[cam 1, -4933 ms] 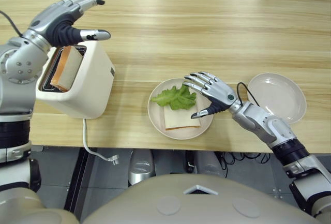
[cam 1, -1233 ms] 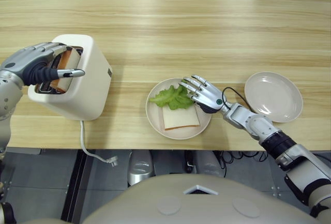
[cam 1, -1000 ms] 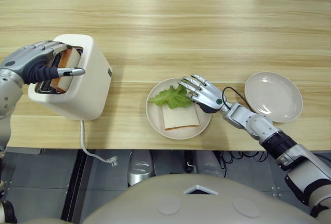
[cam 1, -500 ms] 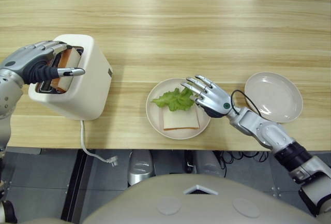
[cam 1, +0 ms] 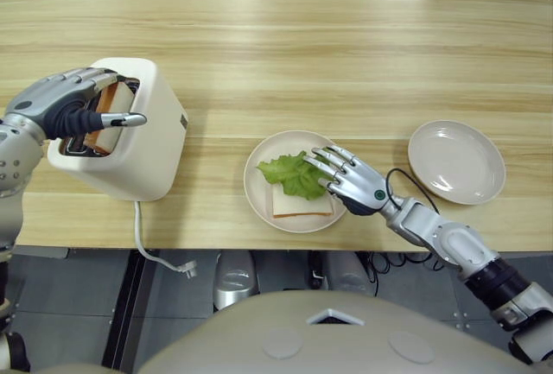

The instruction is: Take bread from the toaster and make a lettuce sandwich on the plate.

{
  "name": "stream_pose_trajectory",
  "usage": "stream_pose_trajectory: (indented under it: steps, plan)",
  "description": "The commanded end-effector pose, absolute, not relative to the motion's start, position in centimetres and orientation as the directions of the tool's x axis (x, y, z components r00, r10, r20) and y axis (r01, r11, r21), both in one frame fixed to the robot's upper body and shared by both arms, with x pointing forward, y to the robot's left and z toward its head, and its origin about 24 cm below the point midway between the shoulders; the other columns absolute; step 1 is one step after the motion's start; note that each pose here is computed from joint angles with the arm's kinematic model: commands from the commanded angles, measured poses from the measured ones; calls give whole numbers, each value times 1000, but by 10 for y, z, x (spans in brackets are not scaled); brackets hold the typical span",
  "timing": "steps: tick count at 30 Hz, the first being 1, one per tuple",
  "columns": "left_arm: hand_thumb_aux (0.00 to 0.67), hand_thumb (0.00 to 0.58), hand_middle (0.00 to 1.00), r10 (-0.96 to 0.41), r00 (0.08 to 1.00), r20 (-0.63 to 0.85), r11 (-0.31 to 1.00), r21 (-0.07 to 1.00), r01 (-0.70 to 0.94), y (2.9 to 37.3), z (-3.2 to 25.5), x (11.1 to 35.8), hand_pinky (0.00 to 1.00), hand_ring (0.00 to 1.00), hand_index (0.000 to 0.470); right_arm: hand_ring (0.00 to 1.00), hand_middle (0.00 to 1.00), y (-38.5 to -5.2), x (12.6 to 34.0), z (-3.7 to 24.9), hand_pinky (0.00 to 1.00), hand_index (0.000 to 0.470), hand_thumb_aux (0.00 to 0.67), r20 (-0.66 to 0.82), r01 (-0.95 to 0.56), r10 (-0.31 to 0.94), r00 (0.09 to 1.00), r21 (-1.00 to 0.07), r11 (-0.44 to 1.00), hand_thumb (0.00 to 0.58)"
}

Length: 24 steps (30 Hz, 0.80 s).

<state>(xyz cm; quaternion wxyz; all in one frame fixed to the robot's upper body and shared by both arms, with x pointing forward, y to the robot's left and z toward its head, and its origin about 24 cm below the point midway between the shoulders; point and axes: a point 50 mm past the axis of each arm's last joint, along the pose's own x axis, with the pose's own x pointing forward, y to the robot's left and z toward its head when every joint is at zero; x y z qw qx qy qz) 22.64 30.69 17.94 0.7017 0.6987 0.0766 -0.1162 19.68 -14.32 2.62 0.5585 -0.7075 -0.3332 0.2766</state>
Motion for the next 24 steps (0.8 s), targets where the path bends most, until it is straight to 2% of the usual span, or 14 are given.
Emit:
stream_pose_trajectory:
  steps: [1,21,22,23,24]
  plan:
    - [0,0,0,-55,957,-283,15,959,284,308,177,227,0,0,0,0,0,-144,192,22,0,460,670,-53,138,780,623,-974,-177,580]
    - [0,0,0,-8,956,-294,9,956,294,320,175,233,0,0,0,0,0,-145,180,31,0,460,670,-65,126,777,626,-975,-184,580]
    - [0,0,0,-8,956,-294,10,956,294,320,175,233,0,0,0,0,0,-146,180,31,0,327,476,-66,125,776,627,-975,-184,531]
    - [0,0,0,-6,956,-295,9,955,295,320,175,234,0,0,0,0,0,-146,180,31,0,189,276,-67,124,775,628,-975,-184,379]
    - [0,0,0,-4,955,-295,8,955,295,321,174,234,0,0,0,0,0,-146,180,30,0,0,0,-67,124,775,628,-975,-185,0]
